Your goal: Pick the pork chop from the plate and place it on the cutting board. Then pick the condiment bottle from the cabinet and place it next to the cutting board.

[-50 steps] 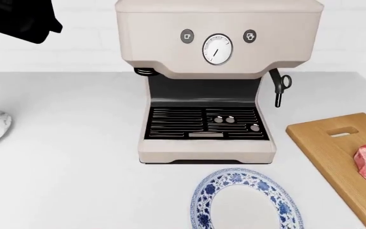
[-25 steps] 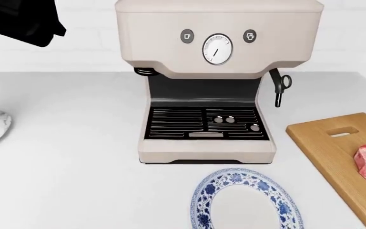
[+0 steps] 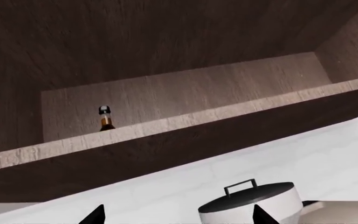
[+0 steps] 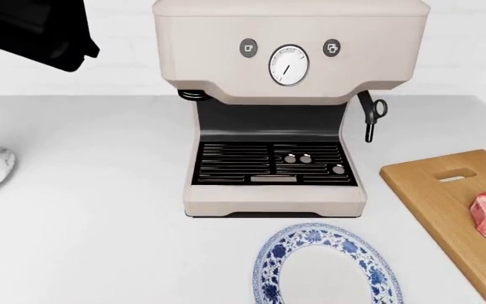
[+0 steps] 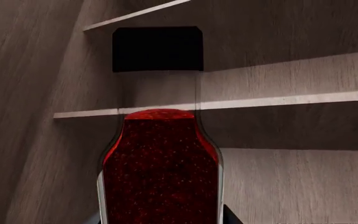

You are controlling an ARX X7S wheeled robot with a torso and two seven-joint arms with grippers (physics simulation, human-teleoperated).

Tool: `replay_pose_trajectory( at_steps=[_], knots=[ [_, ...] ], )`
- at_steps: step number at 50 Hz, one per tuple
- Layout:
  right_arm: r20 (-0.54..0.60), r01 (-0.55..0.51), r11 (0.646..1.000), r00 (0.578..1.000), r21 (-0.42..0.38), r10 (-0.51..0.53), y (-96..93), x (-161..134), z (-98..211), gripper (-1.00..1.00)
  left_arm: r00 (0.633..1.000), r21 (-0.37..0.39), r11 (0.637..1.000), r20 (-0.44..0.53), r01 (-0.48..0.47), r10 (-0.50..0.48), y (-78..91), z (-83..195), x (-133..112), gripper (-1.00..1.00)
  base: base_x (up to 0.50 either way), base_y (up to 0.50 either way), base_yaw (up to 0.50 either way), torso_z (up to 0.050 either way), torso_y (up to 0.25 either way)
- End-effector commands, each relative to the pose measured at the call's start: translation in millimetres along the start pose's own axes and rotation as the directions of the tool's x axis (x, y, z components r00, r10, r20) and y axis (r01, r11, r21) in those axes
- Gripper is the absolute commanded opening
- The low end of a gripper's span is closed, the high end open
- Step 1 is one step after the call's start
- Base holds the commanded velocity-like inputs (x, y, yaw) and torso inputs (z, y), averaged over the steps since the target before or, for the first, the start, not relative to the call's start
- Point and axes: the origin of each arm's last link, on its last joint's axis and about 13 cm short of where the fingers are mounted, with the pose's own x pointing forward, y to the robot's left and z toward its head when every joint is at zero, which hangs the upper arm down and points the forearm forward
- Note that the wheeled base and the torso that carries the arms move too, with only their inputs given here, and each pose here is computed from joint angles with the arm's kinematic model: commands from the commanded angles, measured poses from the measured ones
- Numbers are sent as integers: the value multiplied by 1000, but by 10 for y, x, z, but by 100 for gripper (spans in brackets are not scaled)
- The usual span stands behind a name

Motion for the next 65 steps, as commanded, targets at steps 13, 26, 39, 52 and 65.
replay_pose_trajectory(
  at_steps=[13, 26, 39, 52, 65],
  knots=[
    [18, -41, 999, 999, -10, 41, 153, -578, -399, -100, 1000, -9, 1000, -12, 5, -5, -9, -48, -41, 100, 0, 0, 0, 0, 0],
    [6, -23, 1000, 1000, -2, 23, 232, -875, -688, -100, 1000, -13, 1000, -25, -2, 2, -2, -97, -56, 100, 0, 0, 0, 0, 0],
    [-31, 26, 999, 999, -27, -27, 342, -1056, -1039, -100, 1000, -15, 1000, -28, -7, 7, -2, -123, -102, 100, 0, 0, 0, 0, 0],
    [-72, 57, 998, 996, -15, -58, 328, -1203, -1356, -100, 999, -53, 998, -32, -32, 31, -51, -229, -384, 100, 0, 0, 0, 0, 0],
    [-101, 86, 995, 991, -49, -90, 325, -1296, -1548, -100, 994, -133, 987, -71, -92, 83, -103, -471, -726, 100, 0, 0, 0, 0, 0]
  ],
)
